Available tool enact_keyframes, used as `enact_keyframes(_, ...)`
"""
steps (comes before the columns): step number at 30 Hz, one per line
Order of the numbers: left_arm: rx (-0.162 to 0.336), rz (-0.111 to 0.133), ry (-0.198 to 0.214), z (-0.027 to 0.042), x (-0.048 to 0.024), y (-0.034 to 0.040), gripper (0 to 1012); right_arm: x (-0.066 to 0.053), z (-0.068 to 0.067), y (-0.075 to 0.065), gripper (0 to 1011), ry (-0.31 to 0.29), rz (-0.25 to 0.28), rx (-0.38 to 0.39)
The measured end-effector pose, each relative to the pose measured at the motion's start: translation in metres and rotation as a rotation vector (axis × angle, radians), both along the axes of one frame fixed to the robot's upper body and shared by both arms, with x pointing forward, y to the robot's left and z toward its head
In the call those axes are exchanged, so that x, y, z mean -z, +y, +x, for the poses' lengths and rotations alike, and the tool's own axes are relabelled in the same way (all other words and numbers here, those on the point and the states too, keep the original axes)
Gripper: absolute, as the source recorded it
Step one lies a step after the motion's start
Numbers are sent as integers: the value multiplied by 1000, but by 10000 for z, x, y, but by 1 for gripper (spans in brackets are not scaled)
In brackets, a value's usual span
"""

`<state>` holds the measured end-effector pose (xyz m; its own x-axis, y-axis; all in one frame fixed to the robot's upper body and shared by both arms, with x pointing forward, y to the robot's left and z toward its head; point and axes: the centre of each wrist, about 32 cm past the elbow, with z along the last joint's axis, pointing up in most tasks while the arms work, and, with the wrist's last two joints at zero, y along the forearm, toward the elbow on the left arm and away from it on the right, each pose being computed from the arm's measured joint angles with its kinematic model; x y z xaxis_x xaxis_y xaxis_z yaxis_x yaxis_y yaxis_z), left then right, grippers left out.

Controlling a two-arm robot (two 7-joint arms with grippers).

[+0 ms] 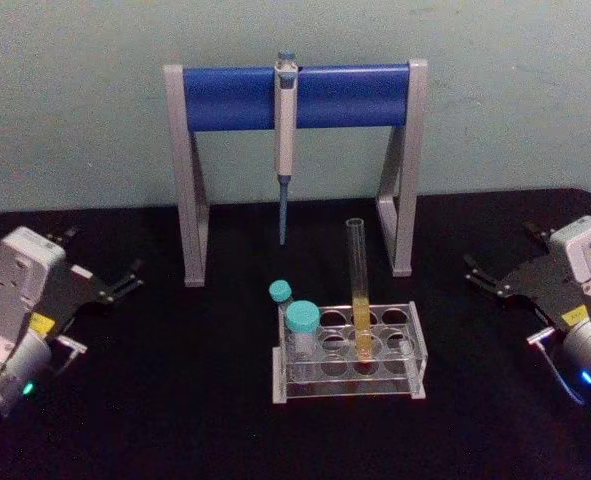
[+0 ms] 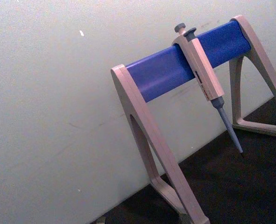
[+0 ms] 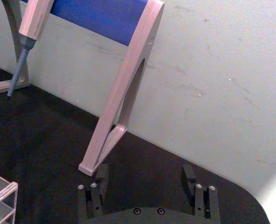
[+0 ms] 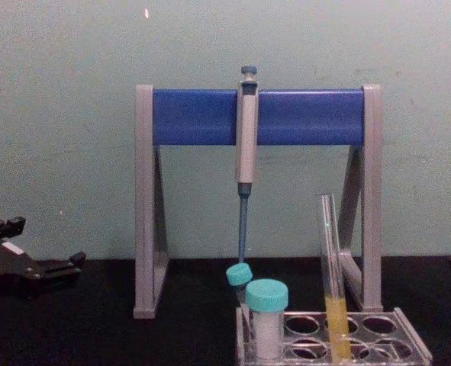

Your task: Pick up the test tube from the test tube rack, shake it, then place it back into the test tube rack.

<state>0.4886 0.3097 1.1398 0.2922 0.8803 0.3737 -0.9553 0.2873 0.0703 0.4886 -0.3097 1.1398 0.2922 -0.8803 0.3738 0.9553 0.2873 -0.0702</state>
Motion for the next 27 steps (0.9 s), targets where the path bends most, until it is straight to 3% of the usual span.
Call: enact_keyframes(27,0,0,0,0,0,0,1010,0,0,0,1000,0,0,0)
